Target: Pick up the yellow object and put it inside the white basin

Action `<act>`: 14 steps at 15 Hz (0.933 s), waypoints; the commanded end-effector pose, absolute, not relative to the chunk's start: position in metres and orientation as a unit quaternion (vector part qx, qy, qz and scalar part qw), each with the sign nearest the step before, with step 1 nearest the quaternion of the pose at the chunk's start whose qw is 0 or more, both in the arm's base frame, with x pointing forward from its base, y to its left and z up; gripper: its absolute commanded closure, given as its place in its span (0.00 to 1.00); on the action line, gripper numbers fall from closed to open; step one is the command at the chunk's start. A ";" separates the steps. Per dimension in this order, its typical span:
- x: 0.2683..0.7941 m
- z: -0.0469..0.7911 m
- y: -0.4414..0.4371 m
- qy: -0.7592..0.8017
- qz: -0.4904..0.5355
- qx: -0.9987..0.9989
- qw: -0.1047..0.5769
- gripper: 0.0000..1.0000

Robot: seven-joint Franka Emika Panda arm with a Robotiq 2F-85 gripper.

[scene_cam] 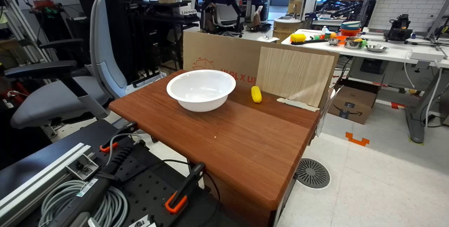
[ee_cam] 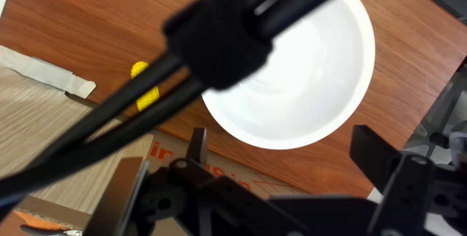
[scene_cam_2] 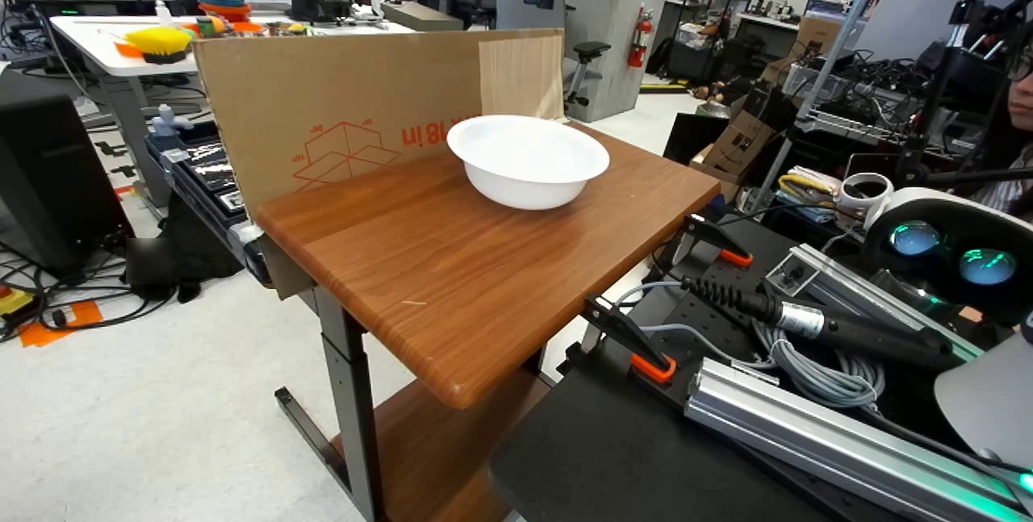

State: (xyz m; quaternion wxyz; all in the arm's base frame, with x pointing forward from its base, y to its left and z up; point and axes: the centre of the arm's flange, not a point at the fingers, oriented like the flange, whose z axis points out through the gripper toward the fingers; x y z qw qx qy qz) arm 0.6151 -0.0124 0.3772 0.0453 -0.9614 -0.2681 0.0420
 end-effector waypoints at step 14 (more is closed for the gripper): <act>0.631 0.311 -0.144 -0.111 0.025 -0.991 0.074 0.00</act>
